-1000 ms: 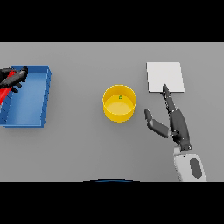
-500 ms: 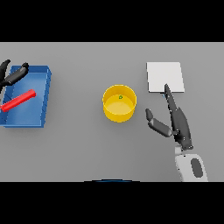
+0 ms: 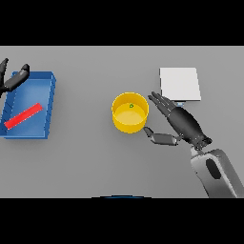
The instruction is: Pick up the red beaker and tilt it to pour out 1 green nut into yellow bowl. Pick up the yellow bowl and place it on the metallic measuring scale.
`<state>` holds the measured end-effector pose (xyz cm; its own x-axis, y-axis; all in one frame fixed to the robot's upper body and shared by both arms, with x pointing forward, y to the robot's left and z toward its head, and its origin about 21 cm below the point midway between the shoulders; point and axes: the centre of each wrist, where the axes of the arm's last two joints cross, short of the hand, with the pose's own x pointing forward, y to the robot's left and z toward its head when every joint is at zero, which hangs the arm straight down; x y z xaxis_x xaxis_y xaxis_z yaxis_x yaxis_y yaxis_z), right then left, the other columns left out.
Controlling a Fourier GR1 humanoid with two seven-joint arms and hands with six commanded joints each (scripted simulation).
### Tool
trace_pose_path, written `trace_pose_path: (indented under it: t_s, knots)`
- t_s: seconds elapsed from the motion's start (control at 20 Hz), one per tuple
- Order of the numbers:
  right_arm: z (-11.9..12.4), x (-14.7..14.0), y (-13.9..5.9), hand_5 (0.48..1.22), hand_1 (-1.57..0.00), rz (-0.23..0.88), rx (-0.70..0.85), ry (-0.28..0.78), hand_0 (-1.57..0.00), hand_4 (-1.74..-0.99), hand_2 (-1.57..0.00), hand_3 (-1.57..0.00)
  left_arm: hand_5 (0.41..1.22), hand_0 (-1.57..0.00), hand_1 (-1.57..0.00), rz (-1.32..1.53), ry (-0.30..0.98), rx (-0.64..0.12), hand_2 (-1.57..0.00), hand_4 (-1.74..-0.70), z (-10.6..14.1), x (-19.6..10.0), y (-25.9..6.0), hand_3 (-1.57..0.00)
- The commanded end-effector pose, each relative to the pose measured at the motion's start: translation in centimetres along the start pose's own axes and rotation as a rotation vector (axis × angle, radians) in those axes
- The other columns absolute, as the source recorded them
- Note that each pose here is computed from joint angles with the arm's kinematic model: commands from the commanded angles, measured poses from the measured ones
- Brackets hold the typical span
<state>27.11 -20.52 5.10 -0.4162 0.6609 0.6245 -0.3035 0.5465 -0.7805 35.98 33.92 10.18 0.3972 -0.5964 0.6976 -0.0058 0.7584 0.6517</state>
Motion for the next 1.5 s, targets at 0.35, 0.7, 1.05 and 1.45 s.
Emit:
trace_pose_path:
  t_s: [0.35, 0.7, 1.05, 1.45]
  knots:
    - [-5.4, 1.9, -1.0, 0.705, 0.0, 0.469, 0.368, -0.171, 0.0, -1.213, 0.0, 0.0, 0.682, 0.0, 0.0, 0.009, -0.008, -0.025, 0.0, -0.71, 0.3, -0.7, -0.6, 0.0]
    - [-8.7, 2.5, 0.3, 0.703, 0.0, 0.624, 0.576, -0.194, 0.0, -1.224, 0.0, 0.0, 0.687, 0.0, 0.0, 0.023, -0.009, -0.031, 0.0, -0.72, 0.2, -0.6, -0.4, 0.0]
    - [-10.9, 2.4, 1.6, 0.727, 0.0, 0.715, 0.687, -0.153, 0.0, -1.27, 0.0, 0.0, 0.682, 0.0, 0.0, 0.029, -0.012, -0.021, 0.0, -0.72, 0.3, -1.1, -0.1, 0.0]
    - [-11.4, 2.3, 2.2, 0.842, -0.1, 0.685, 0.738, -0.09, -0.11, -1.36, -0.09, -0.1, 0.689, 0.0, 0.0, 0.036, -0.021, -0.025, 0.0, -0.71, 0.5, -1.0, 0.3, 0.0]
